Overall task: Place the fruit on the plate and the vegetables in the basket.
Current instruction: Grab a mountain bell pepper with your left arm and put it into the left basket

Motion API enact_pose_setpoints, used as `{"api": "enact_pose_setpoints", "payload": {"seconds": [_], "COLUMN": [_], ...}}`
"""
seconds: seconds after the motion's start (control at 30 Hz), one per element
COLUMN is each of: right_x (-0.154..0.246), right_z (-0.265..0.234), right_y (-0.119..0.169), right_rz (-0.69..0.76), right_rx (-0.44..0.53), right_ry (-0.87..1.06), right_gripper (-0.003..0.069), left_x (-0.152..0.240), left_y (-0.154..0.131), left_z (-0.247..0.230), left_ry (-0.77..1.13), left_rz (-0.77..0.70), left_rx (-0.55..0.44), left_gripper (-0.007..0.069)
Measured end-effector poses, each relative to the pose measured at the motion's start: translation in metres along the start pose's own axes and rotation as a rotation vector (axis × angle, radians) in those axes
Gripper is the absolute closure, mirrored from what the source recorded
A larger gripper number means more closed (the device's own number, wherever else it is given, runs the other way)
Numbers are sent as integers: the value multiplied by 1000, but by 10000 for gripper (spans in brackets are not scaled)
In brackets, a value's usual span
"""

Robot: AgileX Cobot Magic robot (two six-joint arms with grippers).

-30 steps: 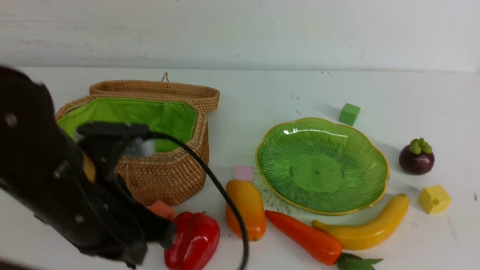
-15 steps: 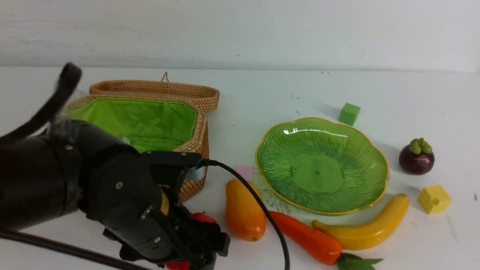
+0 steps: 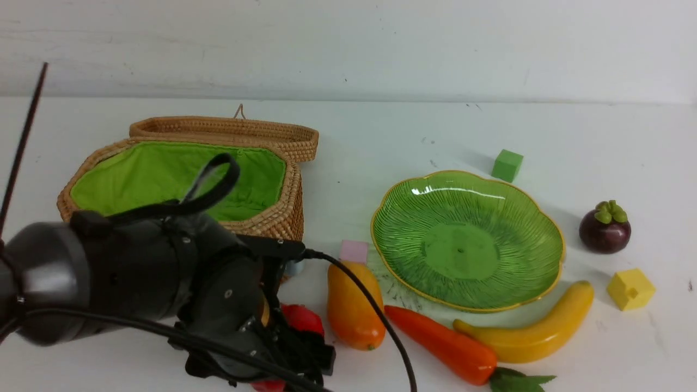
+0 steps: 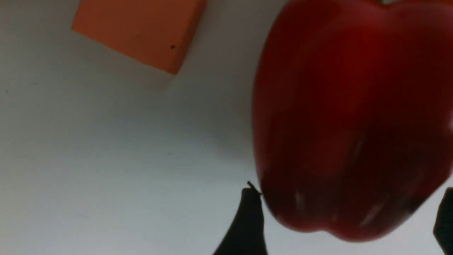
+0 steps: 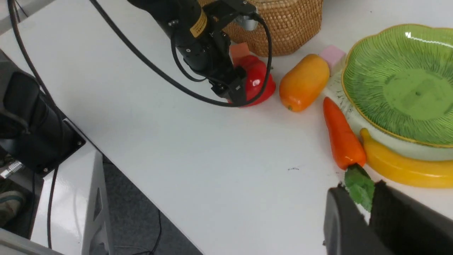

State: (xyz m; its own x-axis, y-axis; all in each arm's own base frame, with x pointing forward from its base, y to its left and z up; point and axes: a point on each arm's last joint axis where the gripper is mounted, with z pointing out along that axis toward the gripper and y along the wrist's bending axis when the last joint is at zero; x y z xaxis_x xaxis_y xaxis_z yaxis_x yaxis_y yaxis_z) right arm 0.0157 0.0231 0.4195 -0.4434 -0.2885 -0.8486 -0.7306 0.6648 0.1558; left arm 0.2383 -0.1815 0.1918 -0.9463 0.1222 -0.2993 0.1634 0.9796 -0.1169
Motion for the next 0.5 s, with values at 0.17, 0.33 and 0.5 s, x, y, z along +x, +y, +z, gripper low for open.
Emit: {"api": "enact_pose_setpoints", "payload": {"seconds": [0.17, 0.33, 0.5], "right_x": [0, 0, 0], "right_z": [0, 0, 0], "right_y": [2, 2, 3], "right_rz": [7, 10, 14], "right_rx": [-20, -26, -36], "right_ry": [2, 3, 5], "right_gripper": [519, 517, 517], "left_x": [0, -1, -5], "left_y": [0, 0, -1], "left_z": [3, 3, 3], "left_ry": [5, -10, -51], "left_rz": [1, 15, 26], "left_rx": [-3, -5, 2], "left_gripper": [-4, 0, 4]}}
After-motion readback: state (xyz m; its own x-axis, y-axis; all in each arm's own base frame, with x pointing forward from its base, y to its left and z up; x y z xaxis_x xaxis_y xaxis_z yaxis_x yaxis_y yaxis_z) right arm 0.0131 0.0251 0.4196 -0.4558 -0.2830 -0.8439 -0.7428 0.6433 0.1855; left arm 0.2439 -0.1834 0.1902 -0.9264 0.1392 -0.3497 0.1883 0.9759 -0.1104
